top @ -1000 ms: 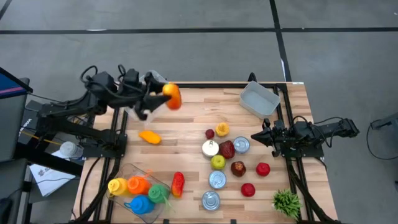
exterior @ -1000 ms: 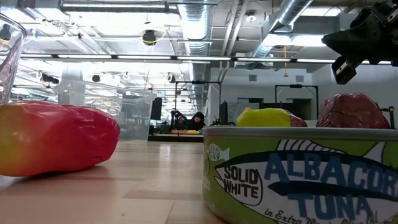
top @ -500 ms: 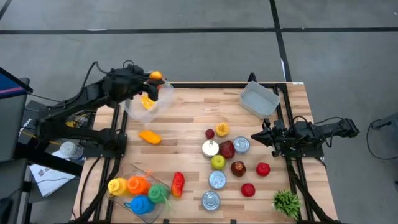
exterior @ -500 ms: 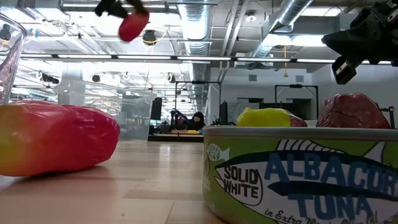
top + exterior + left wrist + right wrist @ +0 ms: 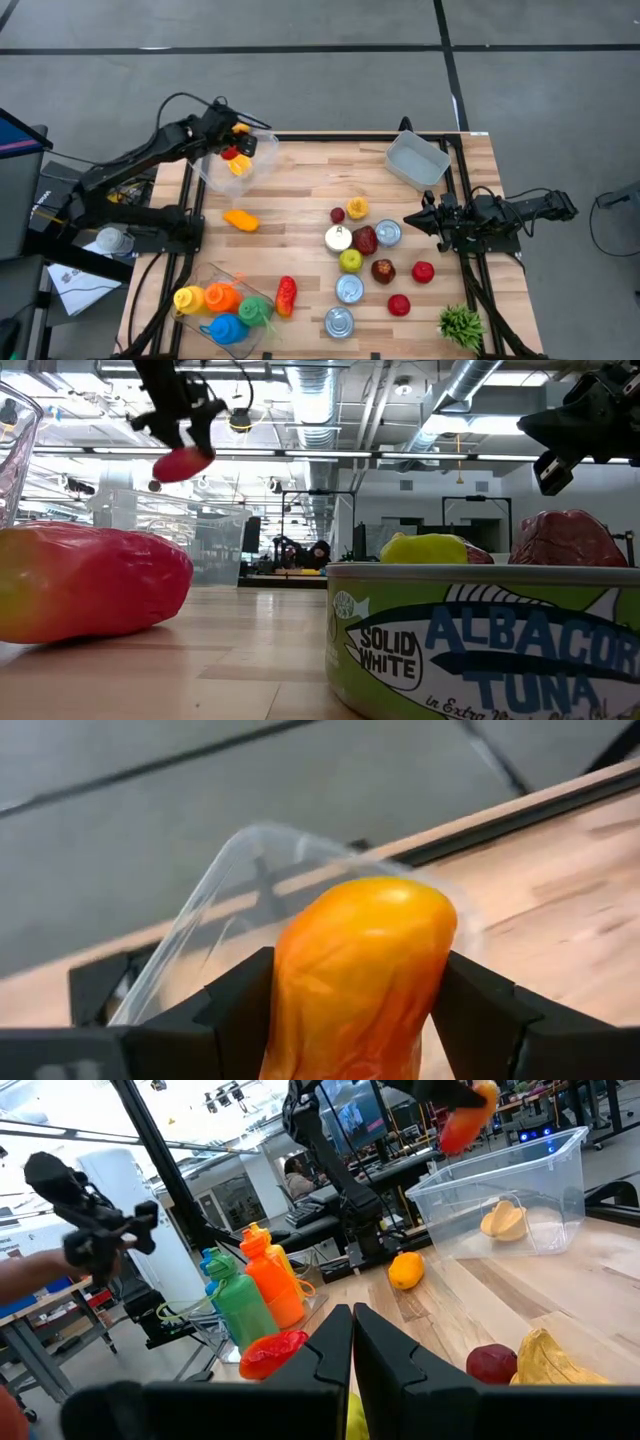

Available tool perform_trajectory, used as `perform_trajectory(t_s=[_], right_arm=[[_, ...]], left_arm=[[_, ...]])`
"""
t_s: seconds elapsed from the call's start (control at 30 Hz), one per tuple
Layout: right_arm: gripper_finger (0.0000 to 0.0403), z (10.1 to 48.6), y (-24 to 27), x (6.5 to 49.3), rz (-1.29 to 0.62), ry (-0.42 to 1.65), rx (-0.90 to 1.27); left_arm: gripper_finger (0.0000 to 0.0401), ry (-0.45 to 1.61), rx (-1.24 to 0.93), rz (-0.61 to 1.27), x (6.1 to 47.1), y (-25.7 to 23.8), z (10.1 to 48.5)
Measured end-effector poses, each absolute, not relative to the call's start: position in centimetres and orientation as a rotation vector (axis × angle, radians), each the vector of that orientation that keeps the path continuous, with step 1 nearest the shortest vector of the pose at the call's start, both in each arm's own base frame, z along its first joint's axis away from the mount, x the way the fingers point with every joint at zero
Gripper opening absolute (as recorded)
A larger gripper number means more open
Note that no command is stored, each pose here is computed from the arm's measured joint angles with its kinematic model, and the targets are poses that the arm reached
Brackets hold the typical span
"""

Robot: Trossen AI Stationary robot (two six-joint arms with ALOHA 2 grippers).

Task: Pick & Place Food Item
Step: Put the top red mango into the white bin

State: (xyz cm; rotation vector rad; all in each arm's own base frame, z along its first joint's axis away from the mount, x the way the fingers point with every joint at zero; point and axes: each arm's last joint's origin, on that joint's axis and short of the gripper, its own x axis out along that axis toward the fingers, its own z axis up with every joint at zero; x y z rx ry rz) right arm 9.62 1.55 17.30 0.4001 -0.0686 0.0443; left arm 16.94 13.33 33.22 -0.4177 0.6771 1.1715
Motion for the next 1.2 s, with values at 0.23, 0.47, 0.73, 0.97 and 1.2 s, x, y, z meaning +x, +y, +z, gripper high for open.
perform_trajectory(t_s=[0.23,0.47,0.73,0.97,1.2], right_arm=[[0.0010,17.3,1.6,9.6,0.045,-0.068,0.400],[0.0010,17.3,1.6,9.6,0.044,-0.068,0.400],[0.0010,17.3,1.5,9.6,0.044,-0.068,0.400],[0.0010,17.3,1.6,9.6,0.044,-0.068,0.400],[0.0010,17.3,1.5,9.6,0.044,-0.068,0.400]], left_arm=[[0.0223,0.708,-0.559,1.293,15.6,15.3,30.7],[0.0223,0.643,-0.789,1.370,14.6,15.9,29.3],[0.0223,0.552,-1.019,1.497,14.3,15.4,27.4],[0.0223,0.524,-1.120,1.576,13.9,15.1,26.6],[0.0224,0.458,-1.180,1.640,13.7,15.0,26.5]])
